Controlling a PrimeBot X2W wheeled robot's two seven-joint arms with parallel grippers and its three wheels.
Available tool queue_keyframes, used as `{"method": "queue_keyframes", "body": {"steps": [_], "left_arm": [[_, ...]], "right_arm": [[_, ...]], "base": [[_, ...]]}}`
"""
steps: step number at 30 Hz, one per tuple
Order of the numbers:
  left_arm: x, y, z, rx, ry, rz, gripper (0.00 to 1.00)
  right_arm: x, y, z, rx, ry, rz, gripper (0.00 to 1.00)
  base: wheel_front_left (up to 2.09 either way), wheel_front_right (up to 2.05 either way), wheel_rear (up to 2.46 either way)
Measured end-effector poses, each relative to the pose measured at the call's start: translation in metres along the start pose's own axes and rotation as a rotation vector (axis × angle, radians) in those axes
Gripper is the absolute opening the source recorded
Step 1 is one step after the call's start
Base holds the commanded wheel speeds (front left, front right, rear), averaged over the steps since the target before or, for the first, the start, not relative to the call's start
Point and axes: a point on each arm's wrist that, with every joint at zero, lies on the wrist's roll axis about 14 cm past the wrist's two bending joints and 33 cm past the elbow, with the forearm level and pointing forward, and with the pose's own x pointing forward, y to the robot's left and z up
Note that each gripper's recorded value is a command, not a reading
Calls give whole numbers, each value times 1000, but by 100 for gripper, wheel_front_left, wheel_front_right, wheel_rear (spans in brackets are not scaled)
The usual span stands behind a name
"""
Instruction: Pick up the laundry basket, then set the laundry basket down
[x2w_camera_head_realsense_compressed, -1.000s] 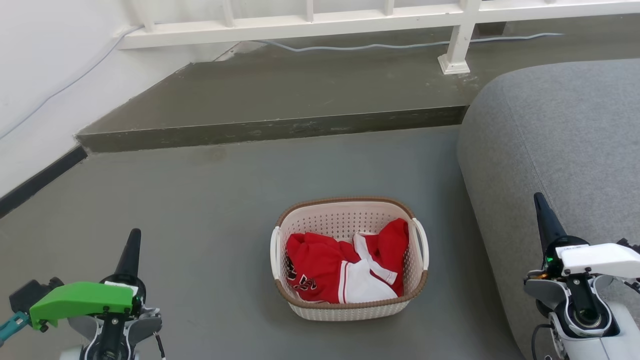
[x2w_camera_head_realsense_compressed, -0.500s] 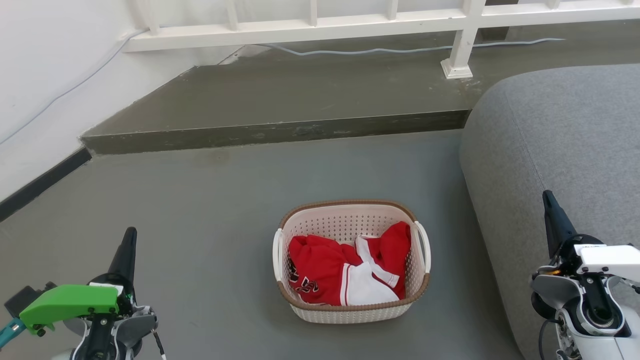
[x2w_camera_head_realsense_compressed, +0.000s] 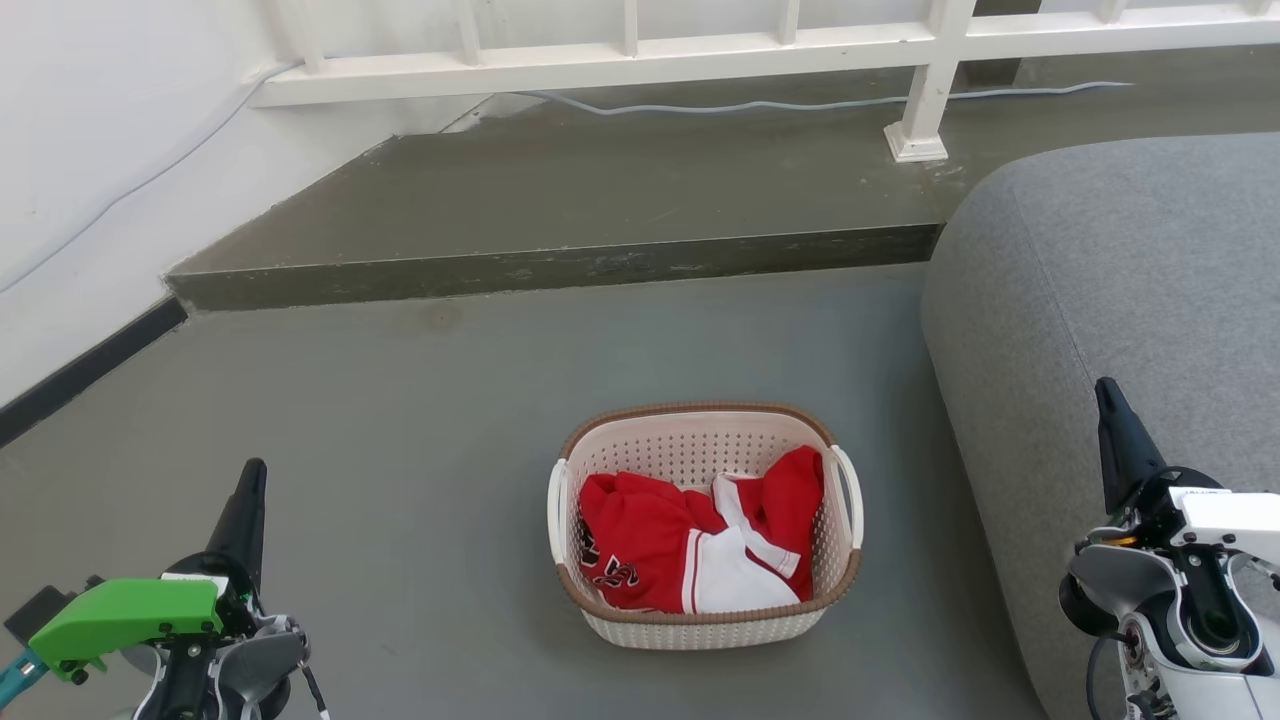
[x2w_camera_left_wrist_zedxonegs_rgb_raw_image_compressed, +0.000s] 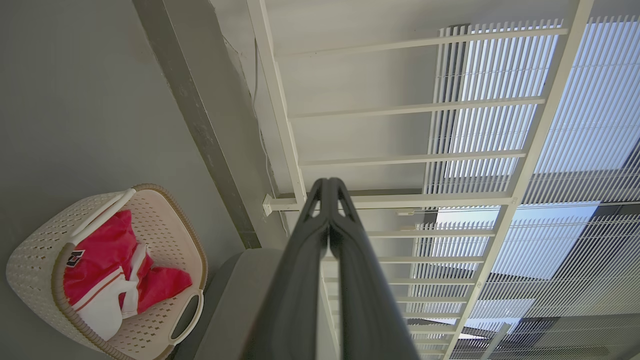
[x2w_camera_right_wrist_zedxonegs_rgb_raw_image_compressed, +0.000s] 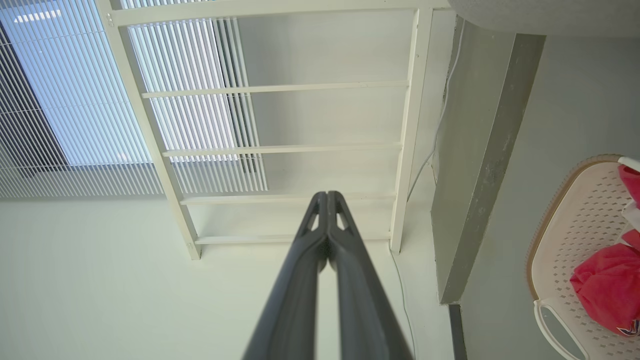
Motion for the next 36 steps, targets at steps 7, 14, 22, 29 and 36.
{"method": "queue_keyframes", "body": {"steps": [7, 14, 22, 29, 36], "left_arm": [[0, 0, 0, 0, 0, 0, 0], [0, 0, 0, 0, 0, -1, 0], [0, 0, 0, 0, 0, -1, 0], [0, 0, 0, 0, 1, -1, 0], [0, -1, 0, 0, 1, -2, 0]], "right_arm": [[0, 0, 0, 0, -1, 0, 0], [0, 0, 0, 0, 3, 0, 0], [0, 0, 0, 1, 3, 1, 0], [0, 0, 0, 1, 2, 1, 0], [0, 0, 0, 1, 2, 1, 0]], "base": [[0, 0, 0], [0, 0, 0], [0, 0, 0], [0, 0, 0], [0, 0, 0]]}}
